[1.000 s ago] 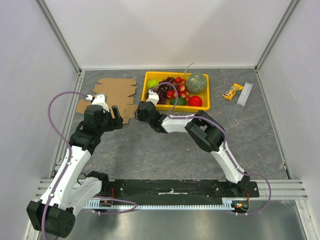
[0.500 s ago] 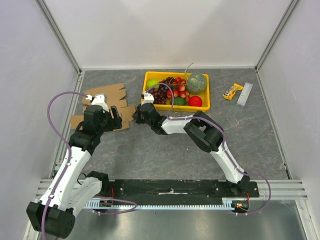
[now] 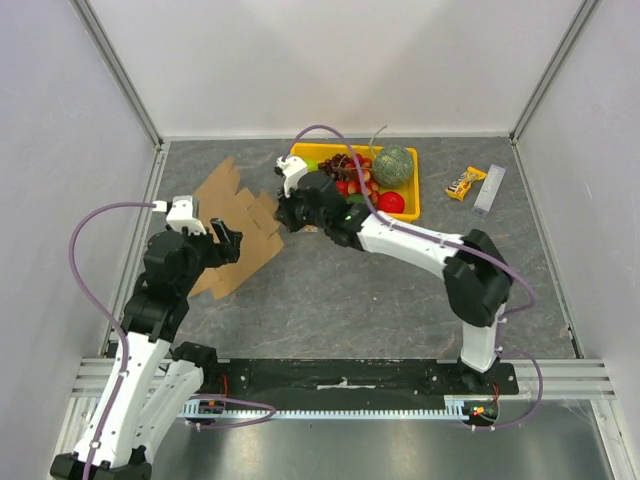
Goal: Fold the paper box
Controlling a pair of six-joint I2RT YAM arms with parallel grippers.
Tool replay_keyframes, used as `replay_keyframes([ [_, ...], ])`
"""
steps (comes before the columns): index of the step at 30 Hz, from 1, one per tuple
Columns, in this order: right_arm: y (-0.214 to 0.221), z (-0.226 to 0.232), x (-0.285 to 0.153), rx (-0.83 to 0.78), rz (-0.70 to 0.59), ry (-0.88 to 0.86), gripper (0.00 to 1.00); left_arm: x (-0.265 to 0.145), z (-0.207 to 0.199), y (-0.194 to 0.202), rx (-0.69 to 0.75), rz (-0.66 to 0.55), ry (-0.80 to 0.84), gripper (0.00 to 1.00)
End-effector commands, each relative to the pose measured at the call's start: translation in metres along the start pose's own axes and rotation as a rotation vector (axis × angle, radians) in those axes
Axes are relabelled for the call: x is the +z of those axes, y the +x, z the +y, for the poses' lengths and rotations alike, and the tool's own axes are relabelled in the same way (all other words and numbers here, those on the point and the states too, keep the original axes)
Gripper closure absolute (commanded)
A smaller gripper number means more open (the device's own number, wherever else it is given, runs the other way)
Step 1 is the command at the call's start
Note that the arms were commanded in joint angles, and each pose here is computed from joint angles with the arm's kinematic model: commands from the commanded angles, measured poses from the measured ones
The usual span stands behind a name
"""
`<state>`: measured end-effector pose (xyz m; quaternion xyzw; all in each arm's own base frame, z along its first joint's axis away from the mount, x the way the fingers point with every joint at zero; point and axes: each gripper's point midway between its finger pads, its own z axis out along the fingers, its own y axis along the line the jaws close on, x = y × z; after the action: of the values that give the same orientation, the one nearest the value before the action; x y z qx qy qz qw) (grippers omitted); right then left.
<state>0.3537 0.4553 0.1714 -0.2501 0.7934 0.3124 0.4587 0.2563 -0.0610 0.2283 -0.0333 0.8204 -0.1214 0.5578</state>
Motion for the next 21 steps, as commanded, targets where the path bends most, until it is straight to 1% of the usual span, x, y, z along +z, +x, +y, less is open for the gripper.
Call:
replay_keyframes([
  [1, -0.012, -0.025, -0.06, -0.224, 0.13, 0.003, 1.0, -0.013, -0.033, -0.035, 0.052, -0.139, 0.182, 0.23],
  [4, -0.014, -0.044, -0.093, -0.324, 0.188, 0.024, 1.0, -0.02, -0.052, -0.051, 0.079, -0.186, 0.281, 0.23],
  [9, -0.009, -0.054, -0.14, -0.499, 0.27, 0.012, 1.0, -0.029, -0.09, -0.066, 0.145, -0.239, 0.495, 0.21],
  [11, -0.014, -0.051, -0.157, -0.538, 0.277, -0.01, 1.0, -0.036, -0.11, -0.067, 0.187, -0.249, 0.624, 0.21],
  [16, -0.018, -0.039, -0.189, -0.627, 0.32, -0.104, 1.0, -0.057, -0.142, -0.067, 0.317, -0.276, 0.868, 0.21],
  [18, -0.021, -0.036, -0.199, -0.634, 0.332, -0.144, 1.0, -0.063, -0.152, -0.064, 0.356, -0.262, 0.955, 0.22],
  [21, -0.031, -0.027, -0.212, -0.641, 0.312, -0.213, 1.0, -0.075, -0.165, -0.058, 0.404, -0.23, 1.092, 0.22],
])
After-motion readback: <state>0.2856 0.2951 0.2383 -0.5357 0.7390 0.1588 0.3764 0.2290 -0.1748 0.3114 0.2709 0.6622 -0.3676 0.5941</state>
